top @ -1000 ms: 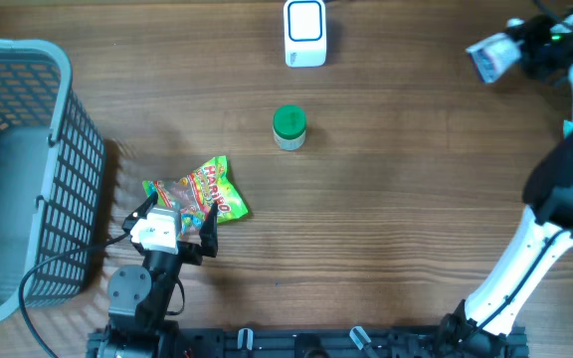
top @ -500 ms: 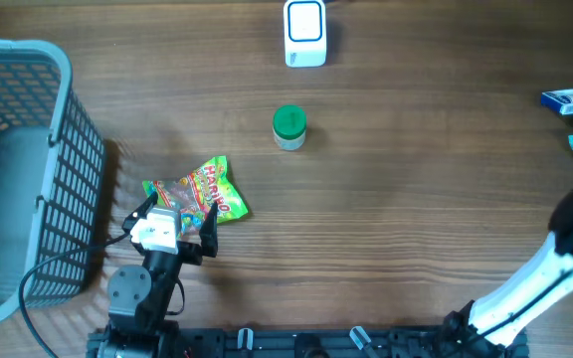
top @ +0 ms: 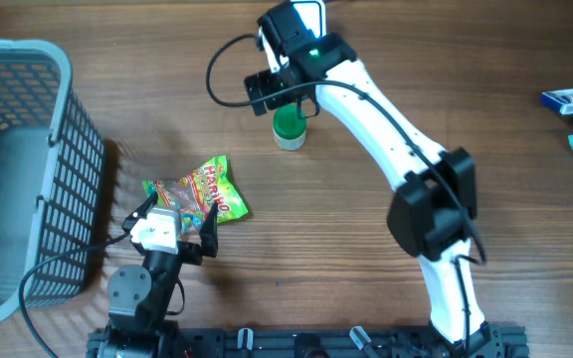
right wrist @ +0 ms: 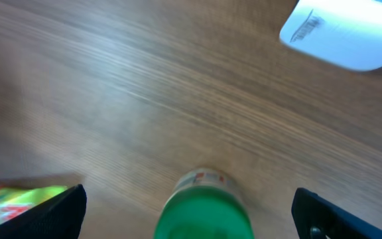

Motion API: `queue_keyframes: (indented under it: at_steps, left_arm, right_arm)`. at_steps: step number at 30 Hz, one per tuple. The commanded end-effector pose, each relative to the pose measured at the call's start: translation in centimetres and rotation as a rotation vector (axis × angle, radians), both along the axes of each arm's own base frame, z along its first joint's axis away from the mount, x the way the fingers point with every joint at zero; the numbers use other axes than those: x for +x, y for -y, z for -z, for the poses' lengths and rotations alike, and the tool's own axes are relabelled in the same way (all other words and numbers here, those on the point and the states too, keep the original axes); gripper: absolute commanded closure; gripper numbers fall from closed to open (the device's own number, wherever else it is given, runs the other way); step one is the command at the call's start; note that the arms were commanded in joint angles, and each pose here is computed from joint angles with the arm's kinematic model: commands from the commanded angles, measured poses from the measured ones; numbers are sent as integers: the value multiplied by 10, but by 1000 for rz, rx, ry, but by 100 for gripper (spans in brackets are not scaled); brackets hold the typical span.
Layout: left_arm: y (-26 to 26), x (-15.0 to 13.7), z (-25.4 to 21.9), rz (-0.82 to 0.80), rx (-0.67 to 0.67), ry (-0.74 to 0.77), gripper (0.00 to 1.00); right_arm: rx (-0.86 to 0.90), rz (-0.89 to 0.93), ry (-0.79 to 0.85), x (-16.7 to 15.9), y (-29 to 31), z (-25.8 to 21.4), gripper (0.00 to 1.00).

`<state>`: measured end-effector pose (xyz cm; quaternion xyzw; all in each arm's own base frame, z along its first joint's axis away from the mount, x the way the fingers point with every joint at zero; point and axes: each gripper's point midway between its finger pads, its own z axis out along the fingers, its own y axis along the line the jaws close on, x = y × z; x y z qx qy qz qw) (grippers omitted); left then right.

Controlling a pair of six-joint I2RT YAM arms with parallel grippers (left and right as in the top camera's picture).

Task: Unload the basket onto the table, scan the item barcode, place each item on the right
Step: 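Lower the right gripper over the green-lidded jar and grasp it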

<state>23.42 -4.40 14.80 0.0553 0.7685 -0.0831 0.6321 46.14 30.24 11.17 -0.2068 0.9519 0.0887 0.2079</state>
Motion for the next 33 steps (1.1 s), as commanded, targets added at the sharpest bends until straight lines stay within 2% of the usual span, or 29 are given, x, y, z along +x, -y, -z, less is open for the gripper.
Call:
queue_keyframes:
  at_steps: [1, 3, 7, 11, 15, 21, 22, 23, 28, 30, 33]
  left_arm:
    - [0, 0, 1, -2, -8, -1, 0]
    - [0, 0, 1, -2, -8, -1, 0]
    - [0, 0, 1, -2, -8, -1, 0]
    - [0, 0, 1, -2, -8, -1, 0]
    - [0, 0, 1, -2, -8, -1, 0]
    - [0, 0, 1, -2, -8, -1, 0]
    - [0, 0, 1, -2, -8, -1, 0]
    - [0, 0, 1, -2, -8, -1, 0]
    - [0, 0, 1, -2, -8, -1, 0]
    - [0, 0, 1, -2, -8, -1, 0]
    - [0, 0, 1, -2, -8, -1, 0]
  right_arm:
    - [-47, 1, 35, 12, 5, 12, 0]
    - [-43, -24, -1, 6, 3, 20, 0]
    - [-64, -61, -190, -27, 6, 59, 0]
    - [-79, -57, -218, -28, 8, 73, 0]
    - [-99, -50, -253, -32, 10, 91, 5]
    - [-172, 58, -320, -43, 30, 102, 22]
    - [-204, 120, -336, -45, 41, 102, 29]
    - [-211, 172, -362, -49, 47, 102, 32]
    - [-253, 598, -545, -78, 87, 99, 41]
    - [-274, 692, -580, -89, 92, 97, 39]
    - [-288, 916, -668, -110, 95, 92, 23]
